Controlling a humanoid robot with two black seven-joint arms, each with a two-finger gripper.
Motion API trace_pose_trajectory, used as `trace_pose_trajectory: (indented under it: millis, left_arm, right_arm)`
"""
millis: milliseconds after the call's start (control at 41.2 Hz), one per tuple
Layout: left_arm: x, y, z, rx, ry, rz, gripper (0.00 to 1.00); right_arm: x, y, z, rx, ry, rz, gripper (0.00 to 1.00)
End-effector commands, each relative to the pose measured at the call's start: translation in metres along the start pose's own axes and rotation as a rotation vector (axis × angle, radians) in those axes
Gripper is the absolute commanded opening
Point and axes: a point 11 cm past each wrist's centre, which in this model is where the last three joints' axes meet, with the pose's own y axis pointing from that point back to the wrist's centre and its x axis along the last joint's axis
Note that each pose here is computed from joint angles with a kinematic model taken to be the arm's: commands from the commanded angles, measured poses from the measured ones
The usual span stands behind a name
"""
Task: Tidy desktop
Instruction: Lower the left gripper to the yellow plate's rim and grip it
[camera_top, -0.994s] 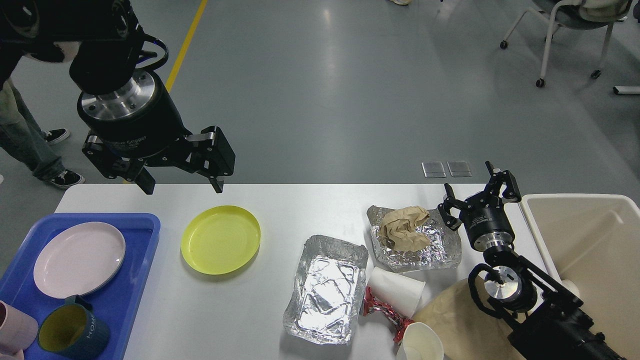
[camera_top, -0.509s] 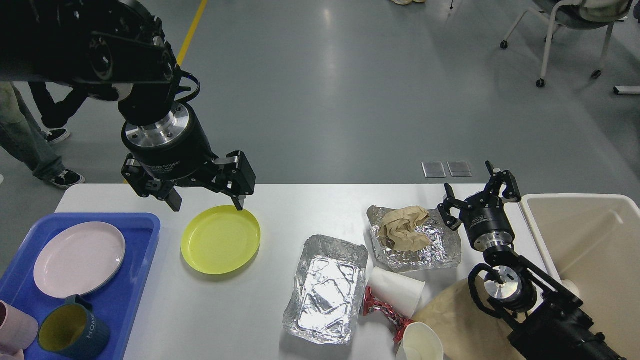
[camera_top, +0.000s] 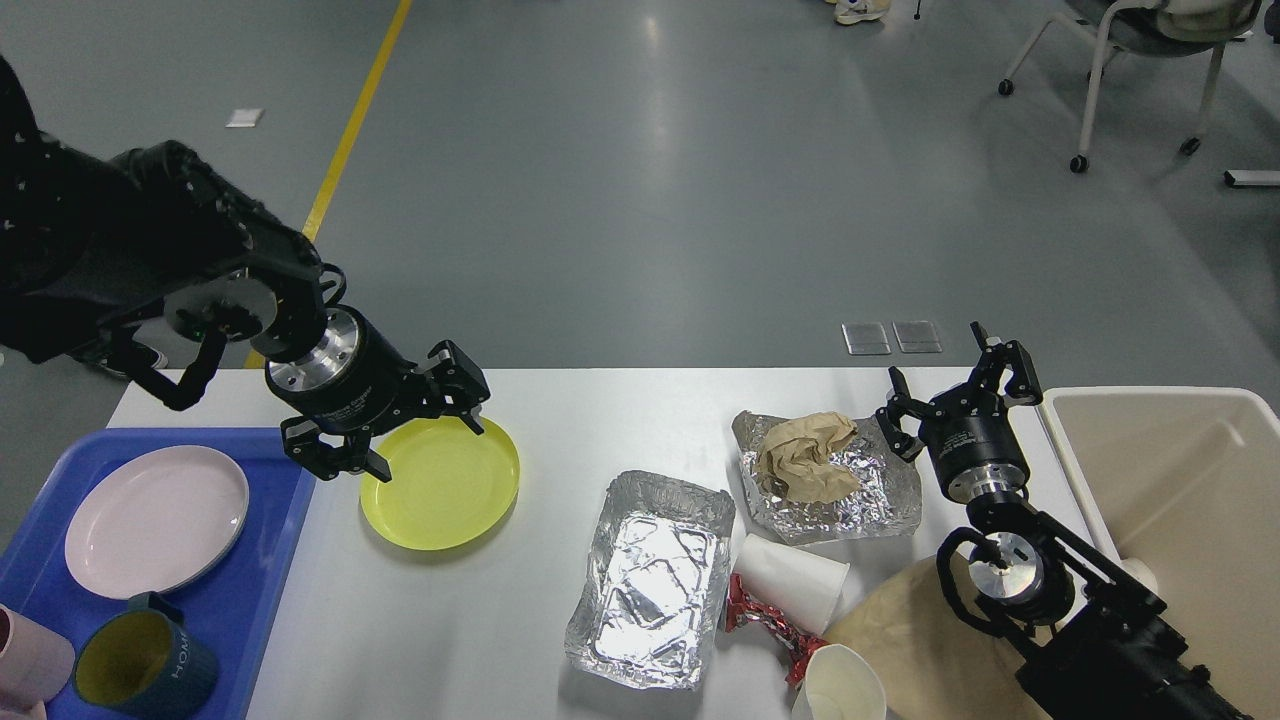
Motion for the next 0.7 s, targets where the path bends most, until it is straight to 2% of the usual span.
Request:
trace_pose_trajectory:
  millis: [0,121,243,388,509,679]
  left_arm:
    - [-0.007,-0.04,-0.032,0.043,0.048,0.052,0.96]
    - [-0.01,-0.065,-0.068,0.104,0.051,0.043,0.96]
    - [-0.014,-0.083,-0.081,0.063,0.129,0.026,0.95]
    - [-0.01,-0.106,-0.1,0.086,0.171,0.175,0.89]
    - [-0.001,-0.116,-0.12,0.089,0.33,0.322,0.9]
    - [-0.003,-0.146,-0.131,0.038,0.445,0.31,0.91]
  right_arm:
    - [0.0,0.0,0.0,0.0,0.0,0.0,1.0]
    - [0.0,0.0,0.0,0.0,0.0,0.0,1.0]
    - [0.0,0.0,0.0,0.0,0.0,0.0,1.0]
    - [0.0,0.0,0.0,0.0,0.0,0.0,1.0]
    - [0.0,0.0,0.0,0.0,0.0,0.0,1.0]
    - [-0.001,0.0,0.0,0.001,-0.001,-0.001,1.0]
